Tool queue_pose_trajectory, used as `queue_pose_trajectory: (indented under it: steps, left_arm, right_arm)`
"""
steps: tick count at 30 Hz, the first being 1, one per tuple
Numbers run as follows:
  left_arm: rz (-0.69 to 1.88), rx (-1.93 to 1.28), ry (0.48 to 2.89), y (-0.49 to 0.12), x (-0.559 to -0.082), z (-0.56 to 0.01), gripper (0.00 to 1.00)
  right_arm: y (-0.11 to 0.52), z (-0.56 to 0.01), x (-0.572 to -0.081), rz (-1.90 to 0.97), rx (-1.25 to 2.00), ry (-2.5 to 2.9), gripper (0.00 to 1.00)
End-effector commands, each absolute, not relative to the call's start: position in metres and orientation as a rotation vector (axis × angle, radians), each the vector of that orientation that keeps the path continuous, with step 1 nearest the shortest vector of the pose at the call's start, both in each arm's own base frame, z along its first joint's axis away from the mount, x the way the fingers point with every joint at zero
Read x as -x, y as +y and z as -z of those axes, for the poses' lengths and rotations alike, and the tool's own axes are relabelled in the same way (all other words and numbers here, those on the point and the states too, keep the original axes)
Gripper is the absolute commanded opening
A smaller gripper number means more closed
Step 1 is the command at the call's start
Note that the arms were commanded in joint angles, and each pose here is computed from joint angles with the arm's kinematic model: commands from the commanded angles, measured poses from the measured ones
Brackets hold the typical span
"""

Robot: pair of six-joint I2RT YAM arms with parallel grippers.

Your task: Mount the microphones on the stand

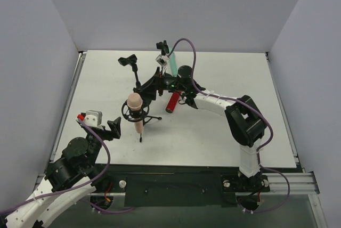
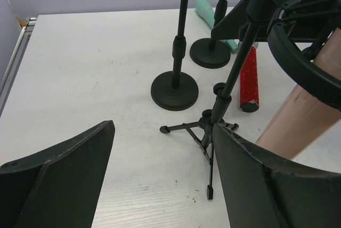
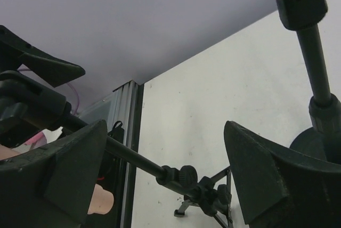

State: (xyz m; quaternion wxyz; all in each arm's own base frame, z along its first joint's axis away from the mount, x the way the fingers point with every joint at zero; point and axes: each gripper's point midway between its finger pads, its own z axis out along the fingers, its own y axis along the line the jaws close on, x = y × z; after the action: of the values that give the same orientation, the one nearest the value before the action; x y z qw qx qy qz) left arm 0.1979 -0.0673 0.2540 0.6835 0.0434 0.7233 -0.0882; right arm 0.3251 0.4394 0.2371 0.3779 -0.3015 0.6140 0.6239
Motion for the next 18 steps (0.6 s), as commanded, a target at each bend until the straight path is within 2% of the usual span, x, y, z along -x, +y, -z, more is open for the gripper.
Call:
queue_pose_trajectory:
  steps: [1, 6, 8, 12, 18]
  left_arm:
    - [0.198, -0.069, 1.590, -0.062, -0.197, -0.263, 0.86]
    - [0.200, -0.071, 1.590, -0.063, -0.198, -0.263, 0.86]
    - [0.201, -0.073, 1.590, -0.063, -0.198, -0.263, 0.86]
    - [0.206, -0.077, 1.590, -0.065, -0.198, -0.263, 0.86]
    - [0.216, -0.075, 1.587, -0.065, -0.197, -0.264, 0.86]
  right_arm:
    - [0.418, -0.258, -0.337, -1.494, 0.763, 1.522, 0.85]
    - [0.386, -0.227, -0.356, -1.295, 0.777, 1.663, 0.85]
    - [0.382, -0.224, -0.345, -1.282, 0.863, 1.644, 0.85]
    - [0.388, -0.223, -0.291, -1.380, 1.150, 1.507, 0.85]
    - [0.411, -0.229, -0.269, -1.448, 1.208, 1.468, 0.84]
